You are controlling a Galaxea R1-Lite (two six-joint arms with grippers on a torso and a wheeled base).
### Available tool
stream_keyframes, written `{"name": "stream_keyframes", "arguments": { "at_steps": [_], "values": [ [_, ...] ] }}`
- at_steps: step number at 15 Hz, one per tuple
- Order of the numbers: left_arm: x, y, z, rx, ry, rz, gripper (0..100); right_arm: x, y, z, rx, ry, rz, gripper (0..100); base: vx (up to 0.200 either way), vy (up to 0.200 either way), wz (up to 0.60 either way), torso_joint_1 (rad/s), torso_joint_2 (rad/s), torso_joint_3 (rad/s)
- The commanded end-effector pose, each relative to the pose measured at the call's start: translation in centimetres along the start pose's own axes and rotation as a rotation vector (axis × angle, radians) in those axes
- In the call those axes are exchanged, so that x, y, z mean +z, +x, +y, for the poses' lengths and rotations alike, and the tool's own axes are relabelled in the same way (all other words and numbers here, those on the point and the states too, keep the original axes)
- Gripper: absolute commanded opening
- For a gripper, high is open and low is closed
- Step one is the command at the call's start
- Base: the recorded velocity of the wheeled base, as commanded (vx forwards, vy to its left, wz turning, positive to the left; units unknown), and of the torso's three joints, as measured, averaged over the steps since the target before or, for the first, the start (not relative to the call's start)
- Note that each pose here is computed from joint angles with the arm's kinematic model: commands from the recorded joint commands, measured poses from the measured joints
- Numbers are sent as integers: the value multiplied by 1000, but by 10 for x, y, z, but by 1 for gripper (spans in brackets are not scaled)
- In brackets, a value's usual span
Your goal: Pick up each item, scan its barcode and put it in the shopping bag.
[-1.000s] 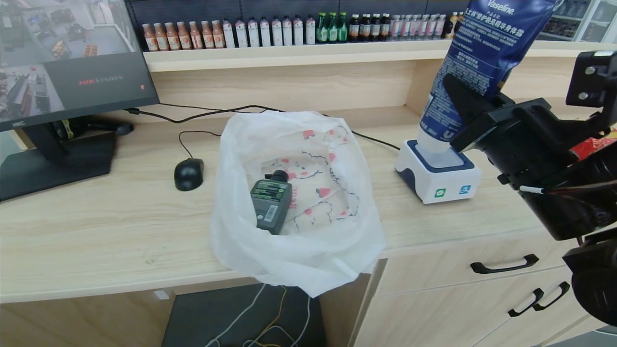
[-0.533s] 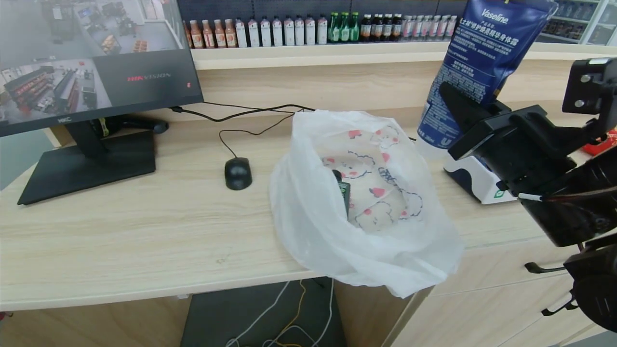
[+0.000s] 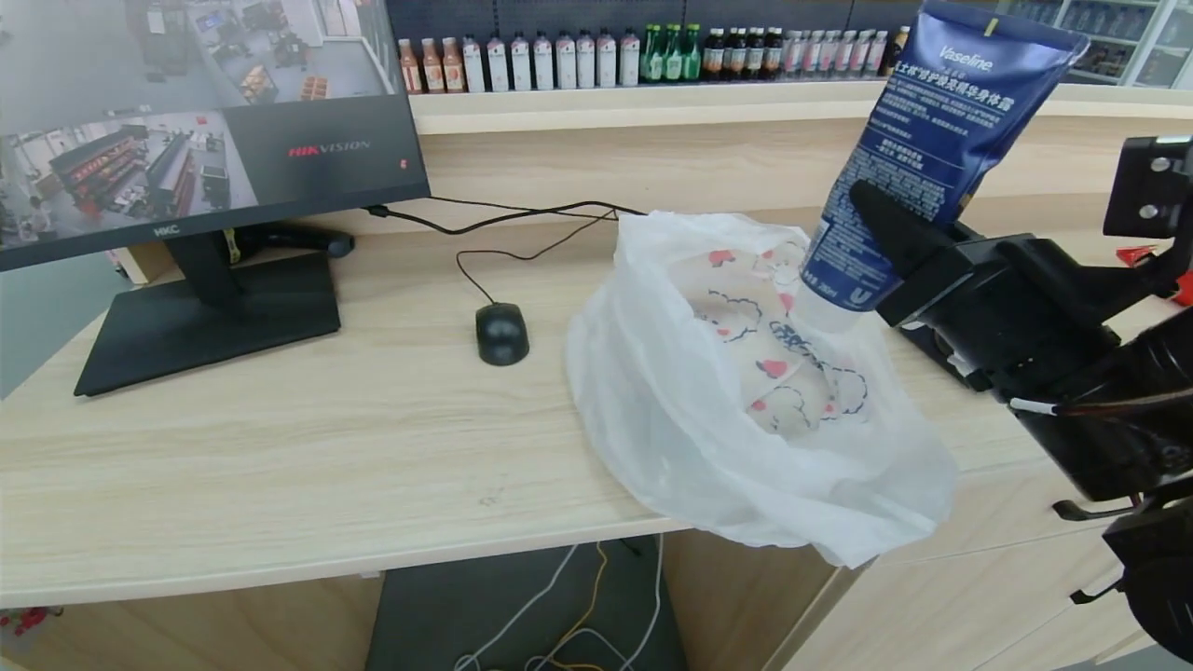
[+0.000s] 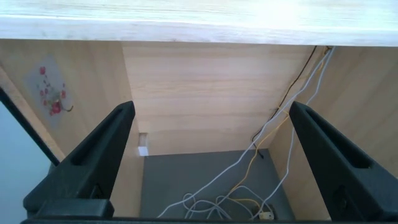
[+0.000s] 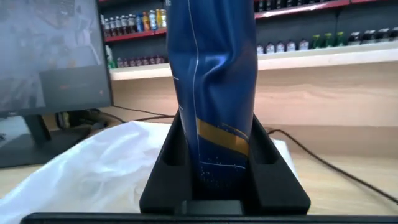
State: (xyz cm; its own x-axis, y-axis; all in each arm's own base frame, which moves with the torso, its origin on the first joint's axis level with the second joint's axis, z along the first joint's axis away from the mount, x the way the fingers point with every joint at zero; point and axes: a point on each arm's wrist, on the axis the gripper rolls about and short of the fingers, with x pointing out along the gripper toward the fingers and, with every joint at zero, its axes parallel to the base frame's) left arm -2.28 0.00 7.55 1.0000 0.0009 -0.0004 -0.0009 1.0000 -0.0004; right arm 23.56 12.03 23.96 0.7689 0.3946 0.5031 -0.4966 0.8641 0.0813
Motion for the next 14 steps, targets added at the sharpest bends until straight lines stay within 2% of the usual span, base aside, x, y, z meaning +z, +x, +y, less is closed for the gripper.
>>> {"name": "stream_keyframes", "arguments": {
  "at_steps": [1,5,8,10,11,14],
  "values": [
    [0,0,0,1,0,0,100,-1,0,-2,-6,63,-3,0,0,0,0,0,0,0],
    [0,0,0,1,-1,0,100,1,18,4,58,327,-32,0,0,0,0,0,0,0],
    [0,0,0,1,0,0,100,-14,23,-4,40,421,4,0,0,0,0,0,0,0],
    [0,0,0,1,0,0,100,-23,25,-6,18,527,69,0,0,0,0,0,0,0],
    [0,0,0,1,-1,0,100,-22,29,-4,23,608,94,0,0,0,0,0,0,0],
    [0,0,0,-1,0,0,100,-11,33,-1,65,732,189,0,0,0,0,0,0,0]
  ]
}}
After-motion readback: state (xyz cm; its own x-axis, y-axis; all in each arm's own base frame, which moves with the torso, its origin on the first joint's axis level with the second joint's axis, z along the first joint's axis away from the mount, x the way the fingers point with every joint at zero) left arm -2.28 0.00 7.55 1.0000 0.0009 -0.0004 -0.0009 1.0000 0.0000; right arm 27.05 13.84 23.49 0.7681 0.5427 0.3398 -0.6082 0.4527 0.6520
